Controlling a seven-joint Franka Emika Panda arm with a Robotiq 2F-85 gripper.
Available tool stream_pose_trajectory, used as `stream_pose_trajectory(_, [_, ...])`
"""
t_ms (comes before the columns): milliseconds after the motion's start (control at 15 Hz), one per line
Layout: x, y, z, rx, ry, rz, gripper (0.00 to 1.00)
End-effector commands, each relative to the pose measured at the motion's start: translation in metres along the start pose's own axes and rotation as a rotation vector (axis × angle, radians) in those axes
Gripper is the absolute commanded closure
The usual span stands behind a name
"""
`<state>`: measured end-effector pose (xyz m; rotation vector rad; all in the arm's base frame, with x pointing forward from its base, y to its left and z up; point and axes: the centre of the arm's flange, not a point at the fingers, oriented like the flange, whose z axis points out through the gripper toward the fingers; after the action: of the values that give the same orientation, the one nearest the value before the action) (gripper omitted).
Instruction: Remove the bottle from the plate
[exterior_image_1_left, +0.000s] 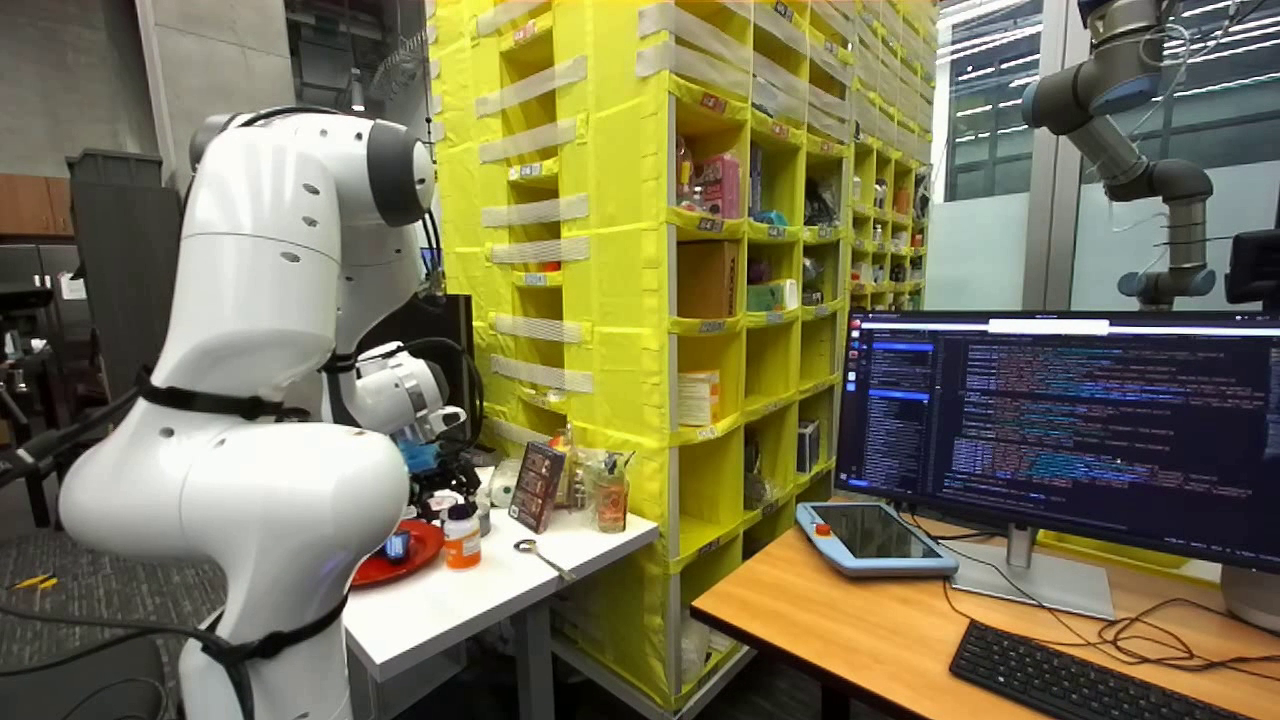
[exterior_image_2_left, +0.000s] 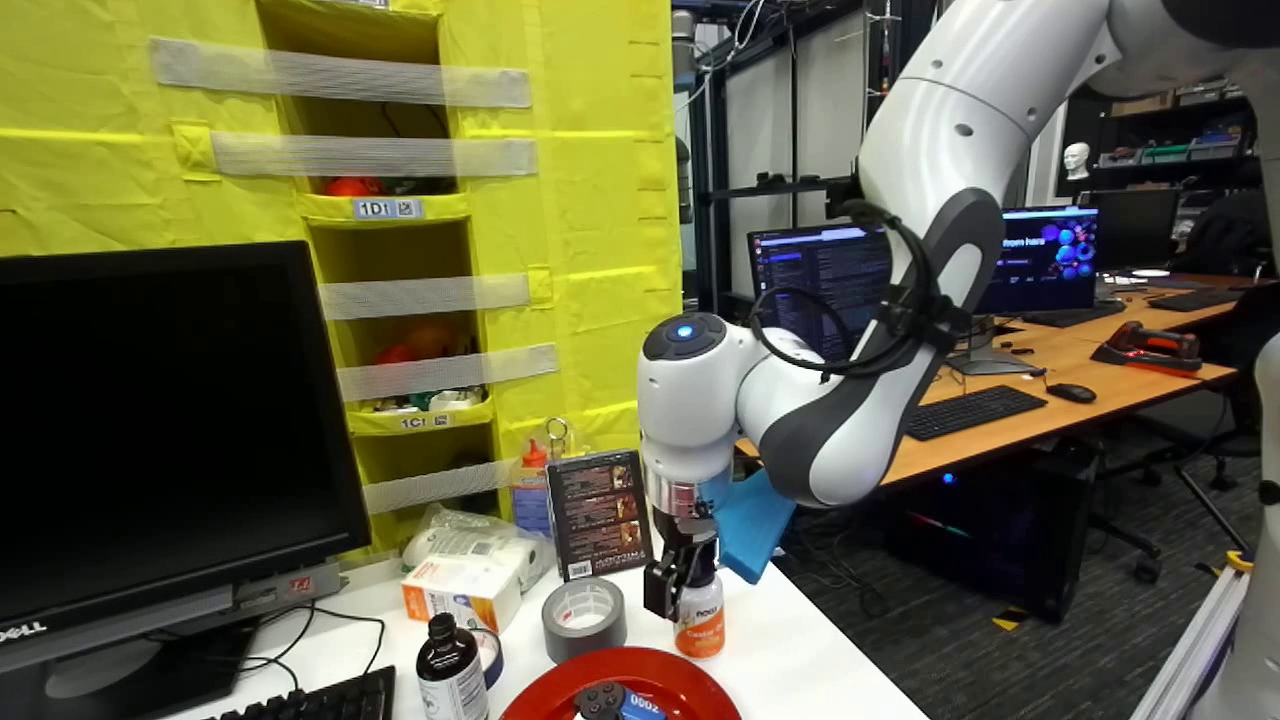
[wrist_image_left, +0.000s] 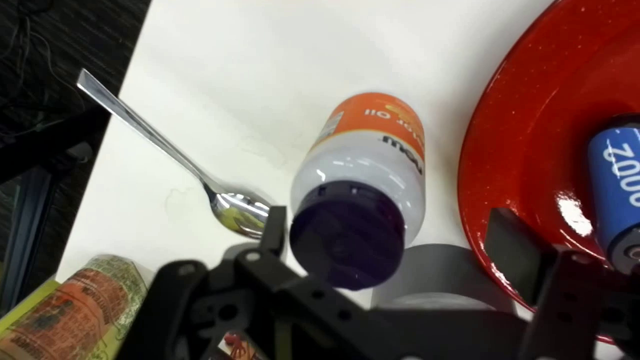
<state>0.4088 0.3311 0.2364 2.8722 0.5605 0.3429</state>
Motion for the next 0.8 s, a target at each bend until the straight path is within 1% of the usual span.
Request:
stream_pose_trajectory(0, [0.004, -0.007, -0.012, -0.025, 0.038, -0.023, 0.00])
stream_pose_trajectory(200, [0.004, -0.012, -0.030, -0.061, 0.100, -0.032, 0.00])
stream_pose_trajectory(467, [0.005, -0.018, -0.067, -0.114, 0.228, 0.001, 0.00])
stream_pose_trajectory(533, [0.006, -0.020, -0.075, -0.120, 0.253, 0.006, 0.00])
stream_pose_trajectory(733, [0.005, -0.031, -0.095, -0.098, 0.320, -0.007, 0.00])
